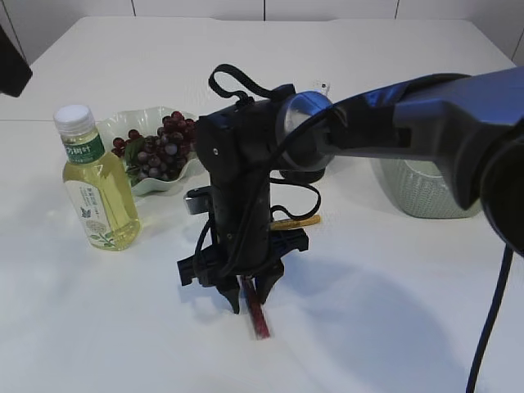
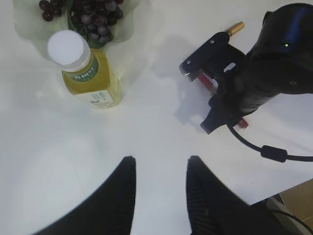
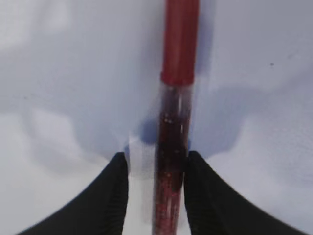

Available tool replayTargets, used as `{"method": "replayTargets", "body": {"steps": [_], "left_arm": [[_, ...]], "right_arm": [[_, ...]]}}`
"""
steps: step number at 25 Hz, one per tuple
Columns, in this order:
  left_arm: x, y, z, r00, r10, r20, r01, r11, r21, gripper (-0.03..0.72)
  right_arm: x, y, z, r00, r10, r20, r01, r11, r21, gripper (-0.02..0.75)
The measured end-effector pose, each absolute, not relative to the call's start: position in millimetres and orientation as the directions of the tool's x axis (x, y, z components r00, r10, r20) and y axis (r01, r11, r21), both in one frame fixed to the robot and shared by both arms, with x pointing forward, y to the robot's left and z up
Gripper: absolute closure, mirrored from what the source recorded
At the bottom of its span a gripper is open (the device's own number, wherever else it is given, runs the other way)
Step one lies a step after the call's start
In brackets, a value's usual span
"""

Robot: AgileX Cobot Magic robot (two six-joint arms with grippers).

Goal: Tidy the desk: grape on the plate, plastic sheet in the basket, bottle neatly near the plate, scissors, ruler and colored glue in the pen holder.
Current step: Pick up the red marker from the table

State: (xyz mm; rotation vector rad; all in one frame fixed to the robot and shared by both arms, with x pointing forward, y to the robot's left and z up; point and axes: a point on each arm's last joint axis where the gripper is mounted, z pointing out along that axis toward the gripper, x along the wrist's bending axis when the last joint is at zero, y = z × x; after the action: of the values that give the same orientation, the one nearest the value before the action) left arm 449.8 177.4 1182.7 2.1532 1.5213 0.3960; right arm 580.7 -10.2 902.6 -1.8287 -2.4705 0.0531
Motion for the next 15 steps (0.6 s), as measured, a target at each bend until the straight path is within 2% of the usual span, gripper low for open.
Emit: {"method": "replayTargets", "body": {"steps": [5, 15], "left_arm": [[449.8, 177.2, 1182.7, 0.344, 0.938, -0.036, 0.803, -0.273, 0.53, 0.435], [449.7, 177.1, 1182.7, 0.344, 0.938, -0.038, 0.803, -0.273, 0.529, 0.435]], "right_arm": [[579.5, -8.5, 901.8, -0.295, 0.955, 0.034, 0.953, 0.297, -0.067, 0.51], [580.2, -9.4, 901.8, -0.3, 0.954, 0.023, 0.952, 0.301, -0.063, 0.531]]}}
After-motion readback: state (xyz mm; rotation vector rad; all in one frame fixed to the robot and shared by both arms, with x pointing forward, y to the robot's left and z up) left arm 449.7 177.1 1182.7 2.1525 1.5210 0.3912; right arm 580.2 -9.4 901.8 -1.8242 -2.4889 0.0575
